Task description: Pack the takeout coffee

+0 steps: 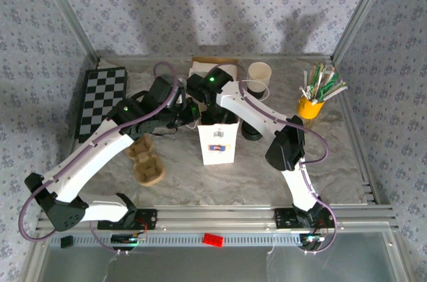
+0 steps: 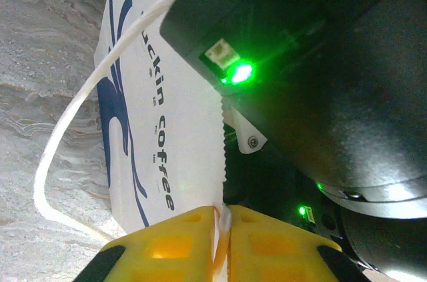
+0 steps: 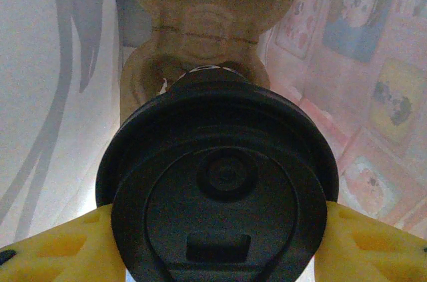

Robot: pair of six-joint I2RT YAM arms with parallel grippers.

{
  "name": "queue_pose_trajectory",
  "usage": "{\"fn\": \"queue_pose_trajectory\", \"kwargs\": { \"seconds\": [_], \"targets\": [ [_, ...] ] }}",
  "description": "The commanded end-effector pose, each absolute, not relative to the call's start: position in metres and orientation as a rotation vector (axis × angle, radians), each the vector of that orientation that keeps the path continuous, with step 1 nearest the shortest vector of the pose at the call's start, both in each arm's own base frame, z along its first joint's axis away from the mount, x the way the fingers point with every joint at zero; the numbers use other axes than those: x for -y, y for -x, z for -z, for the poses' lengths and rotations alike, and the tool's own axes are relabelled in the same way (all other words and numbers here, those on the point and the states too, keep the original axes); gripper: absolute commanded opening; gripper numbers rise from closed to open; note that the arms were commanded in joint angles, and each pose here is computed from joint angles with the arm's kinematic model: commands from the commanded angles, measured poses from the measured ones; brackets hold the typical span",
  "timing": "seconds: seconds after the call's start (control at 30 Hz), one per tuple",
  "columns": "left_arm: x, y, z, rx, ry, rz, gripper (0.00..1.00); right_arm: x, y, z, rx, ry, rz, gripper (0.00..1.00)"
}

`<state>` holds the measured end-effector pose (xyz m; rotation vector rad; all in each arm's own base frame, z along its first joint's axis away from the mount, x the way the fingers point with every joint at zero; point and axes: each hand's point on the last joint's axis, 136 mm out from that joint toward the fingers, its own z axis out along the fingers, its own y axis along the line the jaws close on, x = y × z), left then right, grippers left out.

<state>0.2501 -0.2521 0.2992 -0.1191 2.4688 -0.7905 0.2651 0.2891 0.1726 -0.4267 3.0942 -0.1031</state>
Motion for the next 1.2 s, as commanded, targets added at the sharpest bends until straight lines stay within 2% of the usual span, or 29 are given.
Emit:
{"fn": "queue_pose_trajectory", "kwargs": {
  "seconds": [0.0, 0.4, 0.7, 0.97, 1.17],
  "targets": [
    [0.254, -0.251, -0.303, -2.46, 0.086, 0.772, 0.1, -0.263, -0.248, -0.176, -3.169, 0.467, 0.263, 0.54],
    [0.256, -0.253, -0.301, -2.457, 0.067, 0.759, 0.06, -0.261, -0.24, -0.19, -3.179, 0.483, 0.215, 0.54],
    [0.257, -0.253, -0.302, -2.454, 0.063, 0.768, 0.06, -0.268, -0.244, -0.176, -3.185, 0.489, 0.212, 0.54],
    [0.256, -0.251, -0.309, -2.439, 0.068, 0.79, 0.15, -0.265, -0.249, -0.174, -3.172, 0.472, 0.229, 0.54],
    [0.255, -0.249, -0.315, -2.427, 0.065, 0.806, 0.18, -0.263, -0.25, -0.173, -3.168, 0.457, 0.228, 0.53]
  ]
}}
